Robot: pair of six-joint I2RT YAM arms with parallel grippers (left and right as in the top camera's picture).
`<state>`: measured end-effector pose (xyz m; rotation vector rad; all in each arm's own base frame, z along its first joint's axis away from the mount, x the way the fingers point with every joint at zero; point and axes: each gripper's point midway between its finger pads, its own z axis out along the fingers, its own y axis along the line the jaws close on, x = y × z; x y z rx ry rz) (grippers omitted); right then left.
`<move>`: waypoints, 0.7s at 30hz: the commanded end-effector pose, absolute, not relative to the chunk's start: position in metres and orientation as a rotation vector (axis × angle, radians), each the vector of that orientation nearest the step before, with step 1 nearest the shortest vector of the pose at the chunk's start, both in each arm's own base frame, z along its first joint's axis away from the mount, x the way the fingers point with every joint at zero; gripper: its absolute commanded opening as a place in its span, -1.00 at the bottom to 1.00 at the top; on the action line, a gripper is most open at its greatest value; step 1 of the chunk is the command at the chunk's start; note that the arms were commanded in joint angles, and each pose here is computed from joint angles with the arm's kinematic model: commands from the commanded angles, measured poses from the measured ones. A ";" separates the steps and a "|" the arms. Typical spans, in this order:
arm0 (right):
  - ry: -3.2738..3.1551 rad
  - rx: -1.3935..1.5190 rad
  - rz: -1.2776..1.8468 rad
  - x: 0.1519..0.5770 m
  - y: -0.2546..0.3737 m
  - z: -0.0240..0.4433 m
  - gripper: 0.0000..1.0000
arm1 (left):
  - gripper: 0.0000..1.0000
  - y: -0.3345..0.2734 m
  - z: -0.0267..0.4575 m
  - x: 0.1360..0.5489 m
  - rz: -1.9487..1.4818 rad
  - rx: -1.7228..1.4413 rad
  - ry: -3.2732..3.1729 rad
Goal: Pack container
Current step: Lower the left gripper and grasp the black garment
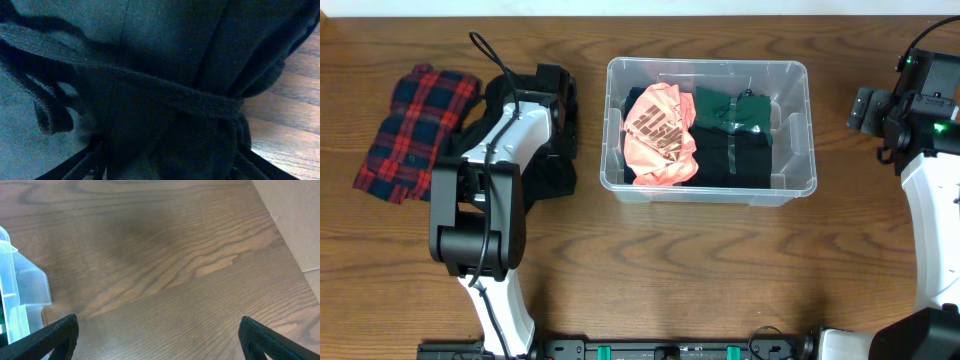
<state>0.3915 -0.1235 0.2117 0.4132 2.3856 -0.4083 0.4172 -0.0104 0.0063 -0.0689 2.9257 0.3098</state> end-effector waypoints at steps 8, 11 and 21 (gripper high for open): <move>2.378 0.422 -0.416 0.390 -0.127 0.215 0.99 | 0.96 -0.033 -0.028 0.391 0.030 -0.098 3.073; 2.378 0.422 -0.416 0.390 -0.127 0.214 0.98 | 0.94 -0.030 -0.028 0.393 0.053 -0.099 3.067; 2.378 0.422 -0.416 0.390 -0.127 0.214 0.99 | 0.40 -0.014 -0.032 0.388 0.194 -0.102 3.064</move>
